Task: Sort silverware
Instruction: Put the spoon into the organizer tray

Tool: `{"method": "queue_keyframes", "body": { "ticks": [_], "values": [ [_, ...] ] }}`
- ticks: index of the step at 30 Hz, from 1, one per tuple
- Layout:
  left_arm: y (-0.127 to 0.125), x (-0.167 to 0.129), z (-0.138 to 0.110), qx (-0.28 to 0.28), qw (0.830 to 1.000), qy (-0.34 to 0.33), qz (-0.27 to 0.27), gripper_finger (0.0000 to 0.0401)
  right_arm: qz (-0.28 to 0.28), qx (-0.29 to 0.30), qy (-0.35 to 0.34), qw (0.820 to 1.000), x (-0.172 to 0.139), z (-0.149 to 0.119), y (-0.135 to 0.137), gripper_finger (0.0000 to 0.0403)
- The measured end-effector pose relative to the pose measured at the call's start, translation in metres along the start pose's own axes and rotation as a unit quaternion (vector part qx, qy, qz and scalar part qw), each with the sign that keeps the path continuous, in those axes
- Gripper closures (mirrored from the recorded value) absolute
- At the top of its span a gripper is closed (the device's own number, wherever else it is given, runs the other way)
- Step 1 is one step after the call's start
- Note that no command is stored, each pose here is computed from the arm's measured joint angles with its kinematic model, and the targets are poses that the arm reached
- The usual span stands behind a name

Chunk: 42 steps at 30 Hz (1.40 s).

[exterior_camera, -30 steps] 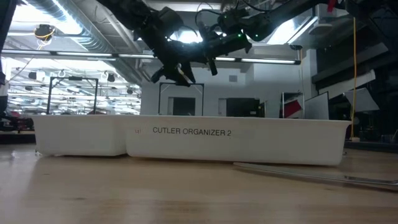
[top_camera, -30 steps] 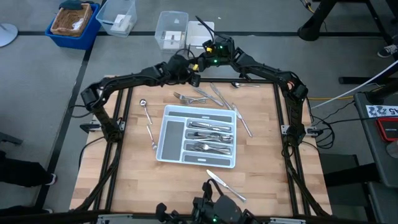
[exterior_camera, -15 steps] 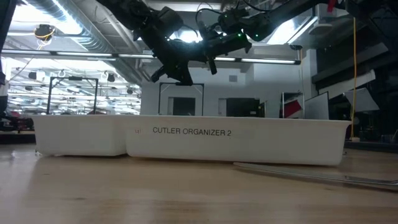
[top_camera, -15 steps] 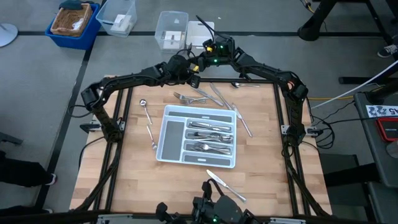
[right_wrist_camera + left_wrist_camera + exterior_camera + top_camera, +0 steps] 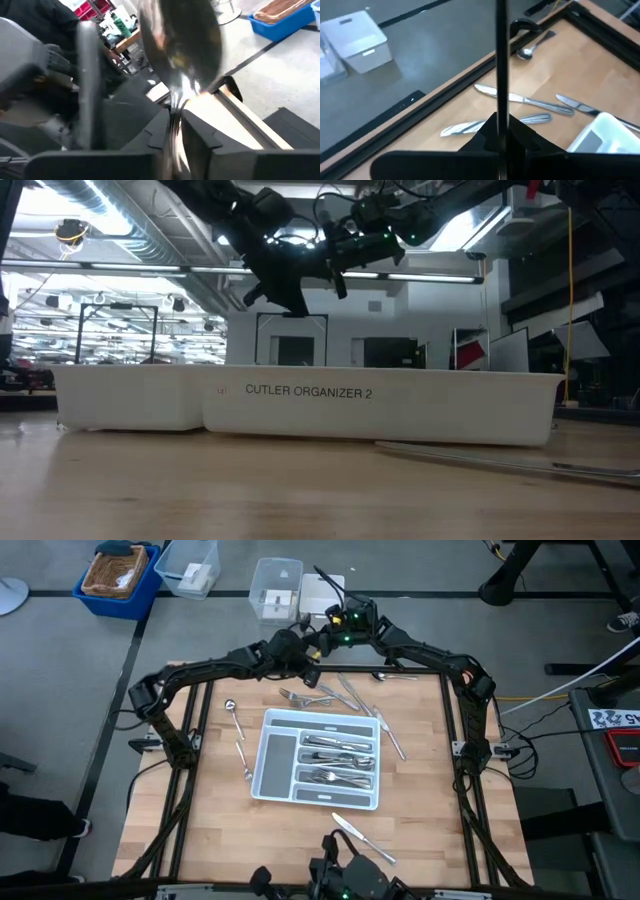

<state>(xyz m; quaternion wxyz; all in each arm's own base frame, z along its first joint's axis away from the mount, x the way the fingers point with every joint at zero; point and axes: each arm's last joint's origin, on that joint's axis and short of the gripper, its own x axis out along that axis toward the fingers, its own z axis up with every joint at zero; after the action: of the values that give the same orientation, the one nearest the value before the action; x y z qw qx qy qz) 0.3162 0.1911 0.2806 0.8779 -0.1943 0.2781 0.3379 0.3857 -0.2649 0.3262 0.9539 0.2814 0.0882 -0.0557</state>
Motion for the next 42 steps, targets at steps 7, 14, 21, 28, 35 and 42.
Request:
{"method": "queue_keyframes", "body": {
  "ticks": [7,14,21,28,35,42],
  "values": [
    [-0.005,-0.011,0.0,0.033,0.999,0.004,-0.005,0.04,0.022,0.006,0.019,1.0,0.0,-0.002,0.001,0.0297],
    [-0.008,-0.017,-0.003,0.051,0.998,0.019,-0.009,0.04,0.102,0.013,0.061,0.993,-0.005,-0.003,0.0,0.0291],
    [-0.021,-0.021,-0.014,0.076,0.993,0.065,-0.065,0.0401,0.176,0.075,0.164,0.968,-0.008,-0.02,0.001,0.029],
    [-0.05,-0.028,-0.03,0.12,0.982,0.101,-0.108,0.0401,0.164,0.108,0.254,0.947,-0.004,-0.05,0.013,0.0309],
    [-0.068,-0.035,-0.047,0.147,0.97,0.148,-0.125,0.0401,0.17,0.113,0.34,0.918,0.0,-0.08,0.038,0.035],
    [-0.096,-0.034,-0.065,0.18,0.955,0.169,-0.162,0.0401,0.135,0.083,0.411,0.898,0.007,-0.109,0.068,0.0397]
  ]
}}
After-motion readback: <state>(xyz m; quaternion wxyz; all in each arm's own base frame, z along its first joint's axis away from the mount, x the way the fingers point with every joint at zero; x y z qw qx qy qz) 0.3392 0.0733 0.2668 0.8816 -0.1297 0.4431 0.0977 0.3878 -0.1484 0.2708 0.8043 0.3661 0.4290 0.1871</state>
